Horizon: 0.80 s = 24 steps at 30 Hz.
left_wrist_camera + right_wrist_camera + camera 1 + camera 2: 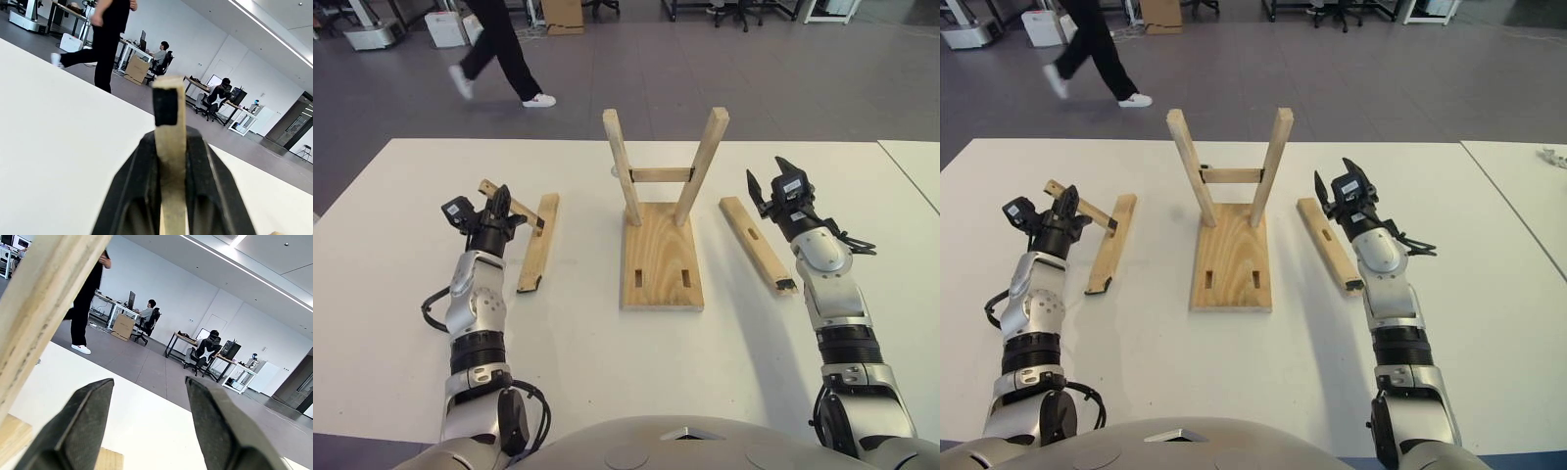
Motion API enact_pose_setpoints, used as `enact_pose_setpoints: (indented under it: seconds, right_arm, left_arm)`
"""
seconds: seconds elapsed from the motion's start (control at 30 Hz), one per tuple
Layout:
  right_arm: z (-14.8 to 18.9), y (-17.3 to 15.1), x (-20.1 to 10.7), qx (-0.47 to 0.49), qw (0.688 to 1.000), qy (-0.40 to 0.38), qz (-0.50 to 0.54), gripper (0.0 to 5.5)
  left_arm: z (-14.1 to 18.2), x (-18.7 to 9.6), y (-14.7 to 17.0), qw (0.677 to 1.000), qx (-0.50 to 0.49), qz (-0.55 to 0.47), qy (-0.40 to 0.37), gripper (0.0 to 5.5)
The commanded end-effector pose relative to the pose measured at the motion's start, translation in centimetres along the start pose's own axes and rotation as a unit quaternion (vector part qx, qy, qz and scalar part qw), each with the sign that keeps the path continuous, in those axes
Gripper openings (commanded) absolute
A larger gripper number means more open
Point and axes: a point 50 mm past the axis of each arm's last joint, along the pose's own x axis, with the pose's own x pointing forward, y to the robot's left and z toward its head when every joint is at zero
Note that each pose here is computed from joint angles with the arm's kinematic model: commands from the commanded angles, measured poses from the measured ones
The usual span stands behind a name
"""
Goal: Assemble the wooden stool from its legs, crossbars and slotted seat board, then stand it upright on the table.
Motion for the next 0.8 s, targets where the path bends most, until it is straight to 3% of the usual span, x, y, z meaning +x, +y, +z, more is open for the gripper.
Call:
enact_pose_setpoints:
  seconds: [0.03,0.23,0.53,0.63,0.8]
  right_arm:
    - [-0.1,0.2,0.1,0.001,1.000,0.002,0.002,2.71]
    - [0.0,0.0,0.2,-0.012,1.000,-0.002,-0.002,2.71]
    - [0.5,-1.0,0.6,-0.051,0.999,-0.016,-0.006,2.71]
    - [0.6,-0.9,0.7,-0.056,0.998,-0.017,-0.003,2.71]
    - [0.6,-0.9,0.8,-0.057,0.998,-0.021,-0.006,2.71]
  left_arm:
    - [-2.2,-1.0,1.4,0.997,0.042,0.035,0.060,0.40]
    - [-4.3,-2.8,2.1,0.982,0.124,0.064,0.131,0.40]
    - [-10.9,-8.4,4.1,0.919,0.223,0.096,0.310,0.40]
    - [-10.7,-8.1,3.6,0.924,0.231,0.078,0.294,0.40]
    - [-4.6,-3.7,-0.1,0.974,0.190,-0.018,0.124,0.40]
